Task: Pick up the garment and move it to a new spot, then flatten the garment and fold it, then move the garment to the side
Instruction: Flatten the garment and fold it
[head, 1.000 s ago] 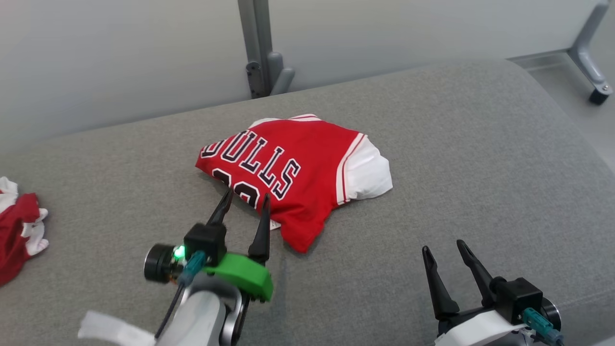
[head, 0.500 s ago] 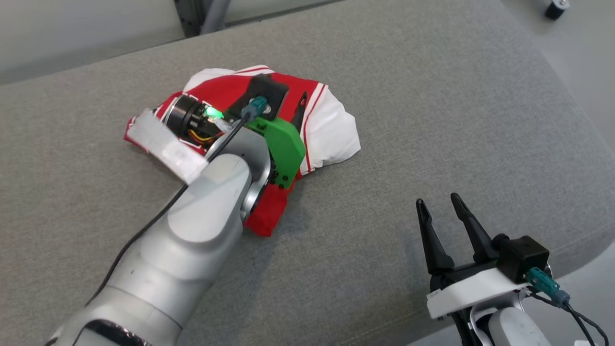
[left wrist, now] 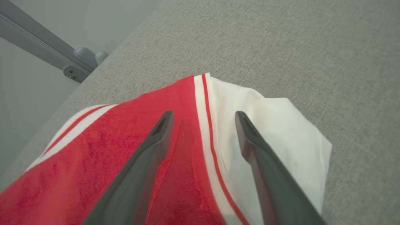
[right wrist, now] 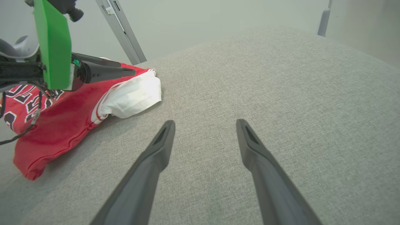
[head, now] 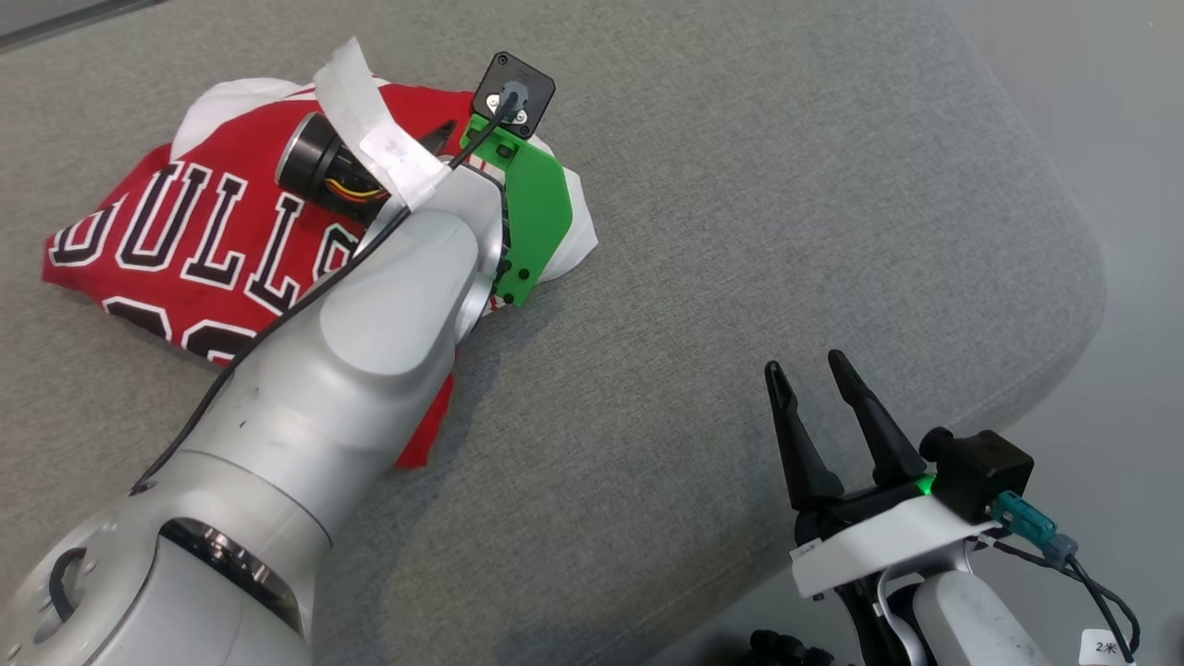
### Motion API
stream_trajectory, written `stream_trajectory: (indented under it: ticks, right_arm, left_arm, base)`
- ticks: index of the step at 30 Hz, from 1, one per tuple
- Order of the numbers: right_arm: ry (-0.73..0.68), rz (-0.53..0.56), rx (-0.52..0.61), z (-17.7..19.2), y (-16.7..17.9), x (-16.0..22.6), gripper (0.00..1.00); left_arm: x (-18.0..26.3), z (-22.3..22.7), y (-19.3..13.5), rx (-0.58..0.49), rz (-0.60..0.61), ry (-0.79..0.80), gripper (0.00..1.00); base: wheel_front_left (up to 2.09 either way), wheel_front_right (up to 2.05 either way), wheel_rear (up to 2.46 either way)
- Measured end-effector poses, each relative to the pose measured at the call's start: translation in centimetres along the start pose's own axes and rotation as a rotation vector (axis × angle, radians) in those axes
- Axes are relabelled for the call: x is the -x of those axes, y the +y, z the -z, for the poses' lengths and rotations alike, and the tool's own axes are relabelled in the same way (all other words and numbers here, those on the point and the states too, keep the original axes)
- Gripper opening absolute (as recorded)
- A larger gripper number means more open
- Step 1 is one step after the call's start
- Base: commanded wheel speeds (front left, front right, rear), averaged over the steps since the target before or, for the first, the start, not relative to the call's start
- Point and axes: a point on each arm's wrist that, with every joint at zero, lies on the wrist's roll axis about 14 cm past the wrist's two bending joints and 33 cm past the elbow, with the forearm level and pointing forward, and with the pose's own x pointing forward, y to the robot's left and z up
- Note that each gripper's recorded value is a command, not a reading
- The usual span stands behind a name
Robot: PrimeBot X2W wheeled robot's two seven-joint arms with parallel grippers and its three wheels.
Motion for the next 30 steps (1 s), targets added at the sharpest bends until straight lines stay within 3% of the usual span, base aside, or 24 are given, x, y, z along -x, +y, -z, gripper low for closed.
stream_trajectory:
  ticks: [6, 7, 8, 10, 15, 19, 26, 30]
  right_arm:
    - [0.026, 0.043, 0.003, 0.6, -1.1, 0.4, 1.00]
    - [0.026, 0.050, 0.001, 0.5, -1.3, 0.5, 1.00]
    - [0.026, 0.057, 0.002, 0.5, -1.5, 0.5, 1.00]
    - [0.028, 0.071, 0.000, 0.5, -1.8, 0.6, 1.00]
    - [0.025, 0.086, 0.004, 0.3, -2.3, 0.8, 1.00]
    - [0.012, 0.084, 0.003, 0.0, -2.3, 0.9, 1.00]
    - [-0.013, 0.065, 0.003, -0.6, -1.9, 1.4, 1.00]
    - [-0.023, 0.044, -0.006, -0.7, -1.2, 2.2, 1.00]
  left_arm:
    - [-2.2, 1.0, -0.4, -0.049, 0.011, 0.055, 1.00]
    - [-2.4, 1.3, -0.5, -0.047, 0.014, 0.063, 0.96]
    - [-2.7, 1.5, -0.6, -0.053, 0.015, 0.071, 0.72]
    - [-3.2, 1.9, -0.7, -0.057, 0.019, 0.079, 0.01]
    - [-3.5, 1.6, -1.1, -0.065, 0.031, 0.041, 0.00]
    - [-2.7, -1.2, -1.6, -0.018, 0.054, -0.083, 0.00]
    - [2.4, -12.1, -2.6, 0.039, 0.127, -0.479, 0.00]
    - [6.9, -18.1, -2.6, 0.169, 0.177, -0.665, 0.00]
  base:
    - [0.00, 0.00, 0.00]
    - [0.00, 0.00, 0.00]
    - [0.00, 0.00, 0.00]
    - [0.00, 0.00, 0.00]
    - [0.00, 0.00, 0.00]
    - [0.00, 0.00, 0.00]
    - [0.00, 0.00, 0.00]
    - [0.00, 0.00, 0.00]
